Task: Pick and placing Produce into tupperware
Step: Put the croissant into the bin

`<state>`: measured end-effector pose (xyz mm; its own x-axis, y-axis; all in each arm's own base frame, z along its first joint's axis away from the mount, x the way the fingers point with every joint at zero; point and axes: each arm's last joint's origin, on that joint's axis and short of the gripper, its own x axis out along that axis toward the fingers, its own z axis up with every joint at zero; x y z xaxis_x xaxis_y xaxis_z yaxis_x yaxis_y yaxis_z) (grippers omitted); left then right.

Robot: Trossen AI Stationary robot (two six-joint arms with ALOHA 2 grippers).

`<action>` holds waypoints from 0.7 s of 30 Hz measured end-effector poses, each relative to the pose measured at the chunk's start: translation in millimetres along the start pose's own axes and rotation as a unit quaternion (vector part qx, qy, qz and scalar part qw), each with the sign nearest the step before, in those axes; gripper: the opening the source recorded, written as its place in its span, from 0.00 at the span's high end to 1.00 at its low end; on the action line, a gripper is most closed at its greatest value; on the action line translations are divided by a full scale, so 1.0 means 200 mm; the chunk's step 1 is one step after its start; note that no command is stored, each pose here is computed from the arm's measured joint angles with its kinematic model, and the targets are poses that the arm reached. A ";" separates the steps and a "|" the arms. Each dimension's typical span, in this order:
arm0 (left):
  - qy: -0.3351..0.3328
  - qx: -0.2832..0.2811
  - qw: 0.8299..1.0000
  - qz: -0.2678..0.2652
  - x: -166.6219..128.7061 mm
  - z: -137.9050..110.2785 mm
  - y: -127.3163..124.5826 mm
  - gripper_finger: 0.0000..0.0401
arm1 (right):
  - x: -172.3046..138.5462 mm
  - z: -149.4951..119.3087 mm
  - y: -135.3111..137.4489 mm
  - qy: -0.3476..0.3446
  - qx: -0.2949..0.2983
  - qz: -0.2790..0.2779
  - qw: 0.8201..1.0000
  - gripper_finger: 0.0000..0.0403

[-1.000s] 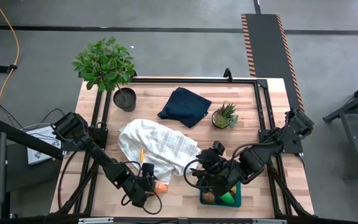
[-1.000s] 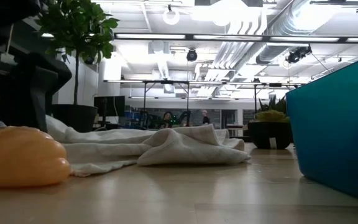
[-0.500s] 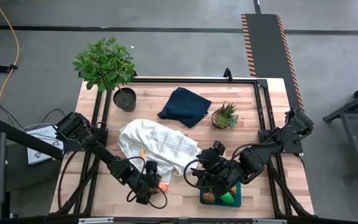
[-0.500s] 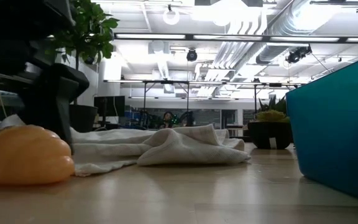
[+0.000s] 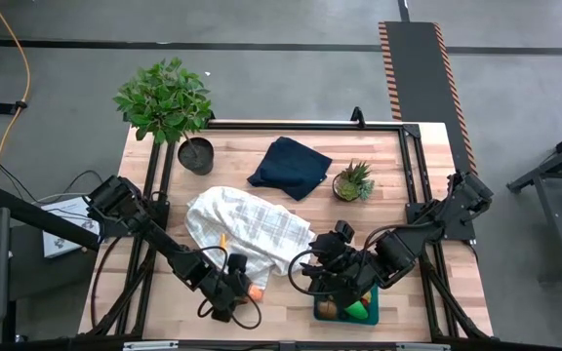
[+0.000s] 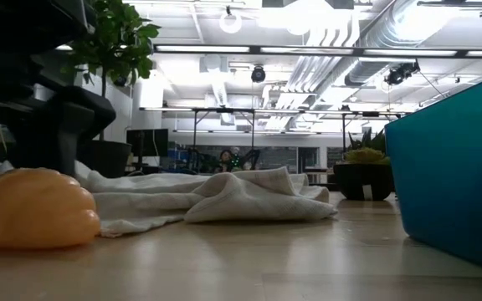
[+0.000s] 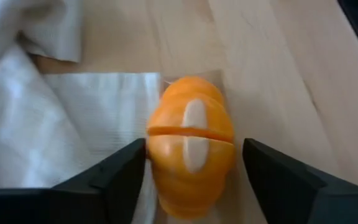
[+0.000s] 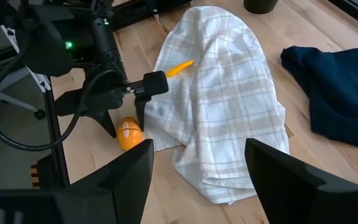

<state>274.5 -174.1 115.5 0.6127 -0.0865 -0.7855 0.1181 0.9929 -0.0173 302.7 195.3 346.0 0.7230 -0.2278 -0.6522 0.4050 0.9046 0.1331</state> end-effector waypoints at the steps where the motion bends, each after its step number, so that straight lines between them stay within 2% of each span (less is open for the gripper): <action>1: 0.003 0.000 1.000 -0.006 0.00 0.00 0.00 0.39 | 0.00 0.00 0.00 0.000 -0.001 0.000 1.000 0.39; 6: 0.008 0.000 1.000 -0.021 0.00 0.00 -0.01 0.53 | 0.00 0.00 0.00 0.000 -0.001 0.000 1.000 0.39; 9: 0.009 -0.001 1.000 -0.027 0.00 0.00 -0.01 0.57 | 0.00 0.00 0.00 0.000 -0.001 0.000 1.000 0.39; 17: 0.008 -0.004 1.000 -0.026 0.00 0.00 -0.01 0.50 | 0.00 0.00 0.00 0.000 0.003 0.000 1.000 0.39; 21: 0.003 -0.006 1.000 -0.028 0.00 0.00 -0.01 0.51 | 0.00 0.00 0.00 0.000 0.004 0.000 1.000 0.39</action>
<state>275.0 -176.3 116.0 0.6005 -0.1421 -0.7869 0.1430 0.9873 -0.0692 302.7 195.2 346.0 0.7226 -0.2281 -0.6525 0.4098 0.9016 0.1386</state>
